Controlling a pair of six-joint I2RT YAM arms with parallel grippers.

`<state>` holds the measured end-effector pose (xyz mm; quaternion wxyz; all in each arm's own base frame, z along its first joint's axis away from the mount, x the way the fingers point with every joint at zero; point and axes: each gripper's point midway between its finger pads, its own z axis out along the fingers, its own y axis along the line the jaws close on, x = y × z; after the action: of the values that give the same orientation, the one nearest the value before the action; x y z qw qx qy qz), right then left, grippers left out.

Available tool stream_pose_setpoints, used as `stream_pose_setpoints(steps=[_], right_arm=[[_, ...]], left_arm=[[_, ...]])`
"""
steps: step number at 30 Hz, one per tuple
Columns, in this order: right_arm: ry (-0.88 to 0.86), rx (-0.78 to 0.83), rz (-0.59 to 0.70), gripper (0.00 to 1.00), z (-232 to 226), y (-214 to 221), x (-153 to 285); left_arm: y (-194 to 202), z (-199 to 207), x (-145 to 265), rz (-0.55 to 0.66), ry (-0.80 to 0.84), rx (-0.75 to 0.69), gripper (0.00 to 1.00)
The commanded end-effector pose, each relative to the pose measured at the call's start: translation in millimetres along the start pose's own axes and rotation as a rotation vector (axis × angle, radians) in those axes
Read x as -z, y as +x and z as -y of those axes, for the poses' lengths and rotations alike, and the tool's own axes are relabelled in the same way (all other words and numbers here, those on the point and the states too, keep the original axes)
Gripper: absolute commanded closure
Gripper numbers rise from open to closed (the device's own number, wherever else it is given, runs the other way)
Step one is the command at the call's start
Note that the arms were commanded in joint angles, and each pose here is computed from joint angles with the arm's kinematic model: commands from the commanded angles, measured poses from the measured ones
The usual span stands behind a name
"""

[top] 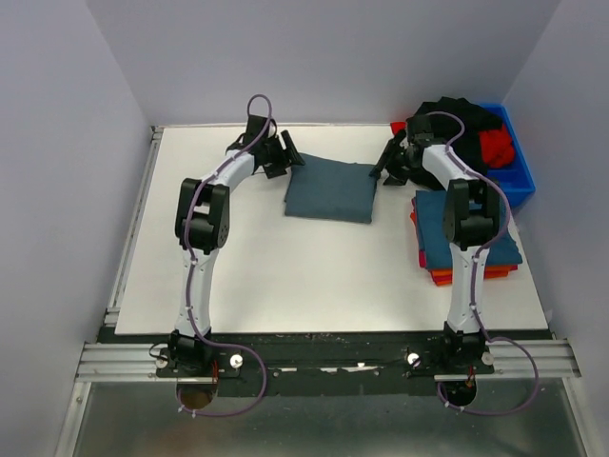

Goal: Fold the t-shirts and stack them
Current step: Fold the long partially folded tshirt into a neat square, then put the neatly folded tshirt into the corner of the board with both arms

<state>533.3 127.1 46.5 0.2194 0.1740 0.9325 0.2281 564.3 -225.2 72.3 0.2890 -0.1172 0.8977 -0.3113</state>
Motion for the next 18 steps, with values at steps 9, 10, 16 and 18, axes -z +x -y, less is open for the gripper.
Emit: stream_pose_setpoints(steps=[9, 10, 16, 18], right_arm=[[0.046, -0.039, 0.012, 0.57, 1, -3, -37], [0.047, -0.041, 0.006, 0.60, 1, 0, -38], [0.037, -0.028, 0.024, 0.72, 0, 0, -36], [0.026, -0.020, 0.028, 0.81, -4, -1, -35]], left_arm=[[9, -14, -39, 0.002, -0.011, 0.023, 0.29], [10, -14, -41, -0.003, -0.010, 0.025, 0.30], [13, -16, -46, -0.006, -0.011, 0.033, 0.37], [13, -19, -47, -0.002, -0.024, 0.042, 0.40]])
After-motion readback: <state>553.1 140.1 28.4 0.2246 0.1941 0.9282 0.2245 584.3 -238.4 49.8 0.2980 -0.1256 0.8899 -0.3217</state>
